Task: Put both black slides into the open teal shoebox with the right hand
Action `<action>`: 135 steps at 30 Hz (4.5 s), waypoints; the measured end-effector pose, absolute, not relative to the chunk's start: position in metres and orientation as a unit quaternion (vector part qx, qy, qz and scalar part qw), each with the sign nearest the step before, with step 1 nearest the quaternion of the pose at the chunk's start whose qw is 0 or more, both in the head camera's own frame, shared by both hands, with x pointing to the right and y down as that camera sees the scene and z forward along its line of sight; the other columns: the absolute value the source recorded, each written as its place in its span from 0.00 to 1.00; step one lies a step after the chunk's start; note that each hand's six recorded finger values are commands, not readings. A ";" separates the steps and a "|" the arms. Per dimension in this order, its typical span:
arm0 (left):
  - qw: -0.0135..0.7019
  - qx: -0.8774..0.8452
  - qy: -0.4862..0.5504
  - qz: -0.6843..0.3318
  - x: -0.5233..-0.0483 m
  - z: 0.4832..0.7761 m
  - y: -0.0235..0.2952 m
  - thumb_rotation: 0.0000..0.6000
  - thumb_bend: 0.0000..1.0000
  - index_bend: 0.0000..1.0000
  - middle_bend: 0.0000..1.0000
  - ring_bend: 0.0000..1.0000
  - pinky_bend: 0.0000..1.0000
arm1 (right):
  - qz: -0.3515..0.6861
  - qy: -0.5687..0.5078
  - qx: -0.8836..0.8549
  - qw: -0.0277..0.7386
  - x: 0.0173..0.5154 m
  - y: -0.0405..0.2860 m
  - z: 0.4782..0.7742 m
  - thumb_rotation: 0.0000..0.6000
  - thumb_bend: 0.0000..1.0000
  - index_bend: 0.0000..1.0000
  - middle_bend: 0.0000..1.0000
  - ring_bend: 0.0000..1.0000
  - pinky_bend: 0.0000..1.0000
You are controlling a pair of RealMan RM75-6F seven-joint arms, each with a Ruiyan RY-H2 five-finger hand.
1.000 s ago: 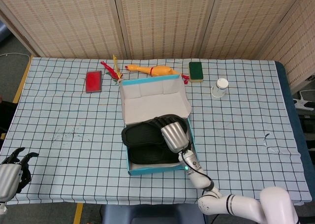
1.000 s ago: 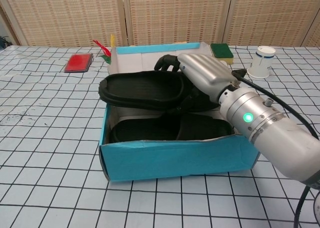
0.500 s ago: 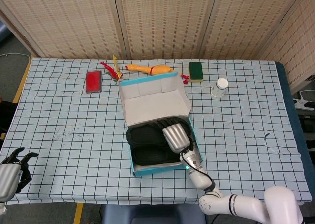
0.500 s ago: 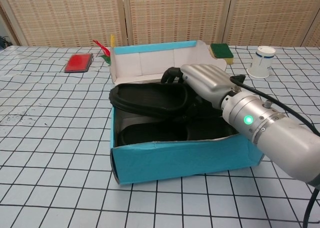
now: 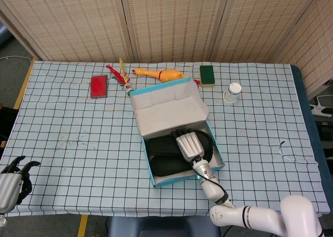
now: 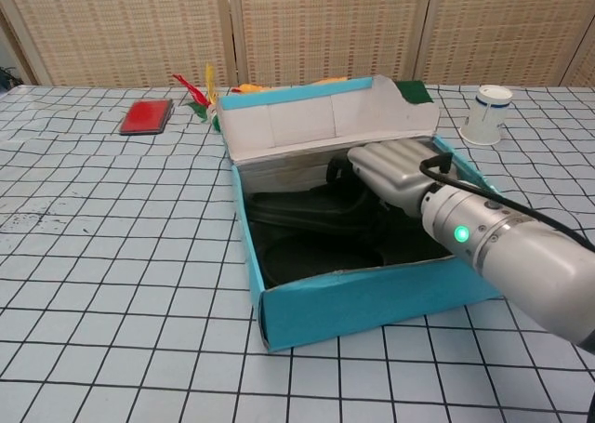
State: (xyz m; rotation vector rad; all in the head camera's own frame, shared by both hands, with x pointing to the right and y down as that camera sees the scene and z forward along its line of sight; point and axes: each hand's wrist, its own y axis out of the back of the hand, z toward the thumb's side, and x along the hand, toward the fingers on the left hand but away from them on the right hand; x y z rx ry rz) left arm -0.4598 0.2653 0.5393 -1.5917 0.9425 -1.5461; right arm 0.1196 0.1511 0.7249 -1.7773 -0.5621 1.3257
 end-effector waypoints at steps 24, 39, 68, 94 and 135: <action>0.358 -0.616 0.363 -0.601 -0.459 0.541 0.266 1.00 0.64 0.30 0.12 0.14 0.37 | 0.474 -0.243 -0.757 0.379 0.119 0.151 0.686 1.00 0.19 0.00 0.01 0.00 0.10; 0.358 -0.616 0.363 -0.600 -0.460 0.541 0.265 1.00 0.64 0.30 0.12 0.14 0.37 | 0.471 -0.250 -0.763 0.366 0.124 0.144 0.689 1.00 0.06 0.00 0.00 0.00 0.00; 0.356 -0.616 0.365 -0.600 -0.460 0.540 0.265 1.00 0.64 0.30 0.12 0.15 0.37 | 0.380 -0.359 -0.774 0.358 0.144 0.128 0.643 1.00 0.31 0.69 0.59 0.47 0.53; 0.354 -0.622 0.361 -0.598 -0.460 0.546 0.262 1.00 0.64 0.30 0.12 0.15 0.37 | 0.390 -0.355 -0.752 0.397 0.159 0.131 0.685 1.00 0.37 0.81 0.70 0.57 0.63; 0.356 -0.618 0.367 -0.598 -0.461 0.541 0.263 1.00 0.64 0.30 0.12 0.15 0.37 | 0.397 -0.366 -0.741 0.398 0.241 0.148 0.612 1.00 0.16 0.19 0.21 0.03 0.18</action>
